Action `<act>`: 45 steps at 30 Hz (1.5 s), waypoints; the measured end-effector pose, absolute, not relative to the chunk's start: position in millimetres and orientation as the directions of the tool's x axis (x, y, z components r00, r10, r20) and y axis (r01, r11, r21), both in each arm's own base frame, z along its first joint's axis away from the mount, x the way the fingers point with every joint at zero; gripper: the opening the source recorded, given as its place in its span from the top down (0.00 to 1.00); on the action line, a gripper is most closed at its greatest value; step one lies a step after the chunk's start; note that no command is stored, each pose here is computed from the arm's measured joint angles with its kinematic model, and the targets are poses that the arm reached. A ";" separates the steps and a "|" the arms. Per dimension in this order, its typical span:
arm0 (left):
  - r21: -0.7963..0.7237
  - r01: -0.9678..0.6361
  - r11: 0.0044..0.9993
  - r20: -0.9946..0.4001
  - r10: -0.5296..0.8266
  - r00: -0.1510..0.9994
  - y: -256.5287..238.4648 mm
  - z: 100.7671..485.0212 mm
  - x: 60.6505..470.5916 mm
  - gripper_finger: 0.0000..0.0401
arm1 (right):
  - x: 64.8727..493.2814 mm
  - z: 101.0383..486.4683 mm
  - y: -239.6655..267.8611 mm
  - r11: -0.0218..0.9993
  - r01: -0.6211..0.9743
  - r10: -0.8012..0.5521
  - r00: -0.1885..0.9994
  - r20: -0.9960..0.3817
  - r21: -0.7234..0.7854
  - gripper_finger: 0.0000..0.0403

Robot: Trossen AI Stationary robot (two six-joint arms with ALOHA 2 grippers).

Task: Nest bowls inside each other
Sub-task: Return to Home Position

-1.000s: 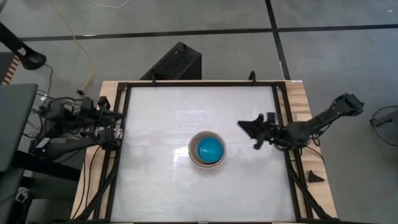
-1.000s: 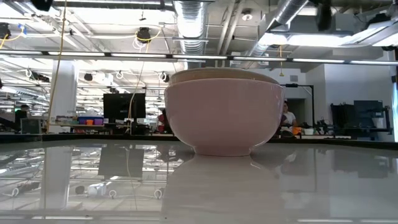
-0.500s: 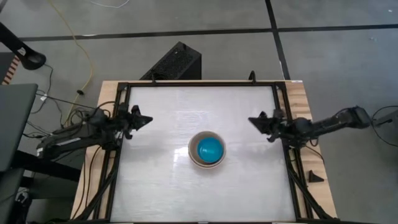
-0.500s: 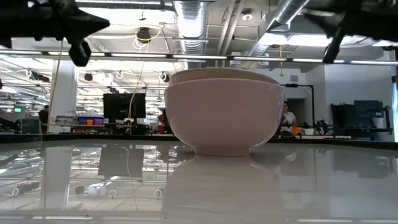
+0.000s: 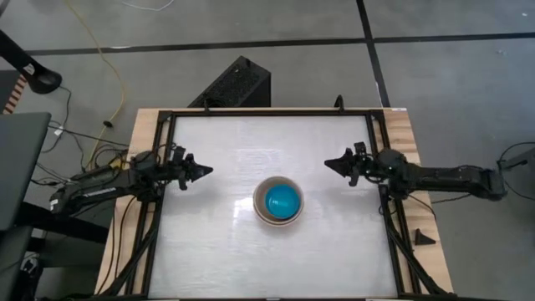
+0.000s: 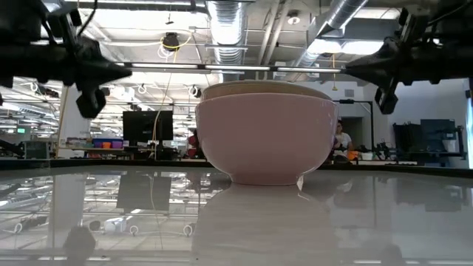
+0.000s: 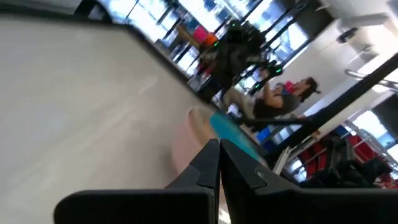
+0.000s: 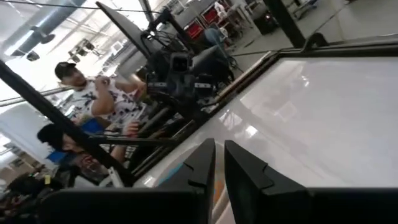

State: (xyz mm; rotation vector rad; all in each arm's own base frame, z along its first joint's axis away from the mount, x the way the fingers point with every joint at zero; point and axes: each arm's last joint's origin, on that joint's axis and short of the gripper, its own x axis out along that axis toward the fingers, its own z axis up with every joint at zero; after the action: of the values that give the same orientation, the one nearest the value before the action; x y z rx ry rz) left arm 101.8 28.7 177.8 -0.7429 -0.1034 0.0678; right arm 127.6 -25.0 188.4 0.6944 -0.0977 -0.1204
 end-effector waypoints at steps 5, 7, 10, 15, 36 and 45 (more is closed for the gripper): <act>-0.682 -0.051 0.730 0.050 0.116 0.992 29.2 173.4 101.8 1.00 | 122.5 185.4 -30.2 0.757 0.114 -0.159 0.987 0.012 0.643 0.83; -0.682 -0.054 0.729 0.046 0.116 0.992 29.2 173.0 101.8 1.00 | 121.8 180.2 -27.8 0.747 0.122 -0.124 0.991 -0.043 0.653 0.83; -0.686 -0.059 0.725 0.027 0.106 0.994 28.7 171.0 101.9 1.00 | 121.4 171.4 -21.9 0.744 0.152 -0.082 0.987 -0.137 0.651 0.83; -0.706 -0.111 0.700 -0.074 0.083 0.994 26.8 161.1 102.3 1.00 | 117.4 152.0 -16.3 0.745 0.309 -0.120 0.934 -0.336 0.592 0.84; -0.317 -0.195 0.928 -0.111 0.168 0.979 29.0 159.5 102.0 1.00 | 112.2 137.1 -12.6 0.771 0.374 -0.080 0.860 -0.504 0.516 0.84; -0.325 -0.224 0.919 -0.114 0.197 0.974 29.9 159.2 101.8 1.00 | 112.1 136.8 -12.5 0.771 0.372 -0.077 0.860 -0.505 0.517 0.84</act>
State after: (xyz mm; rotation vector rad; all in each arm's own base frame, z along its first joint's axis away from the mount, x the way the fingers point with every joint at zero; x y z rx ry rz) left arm 101.8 29.9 159.2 -0.3427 0.0792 0.2167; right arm 112.1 -12.5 136.8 0.6499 0.4837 -0.2539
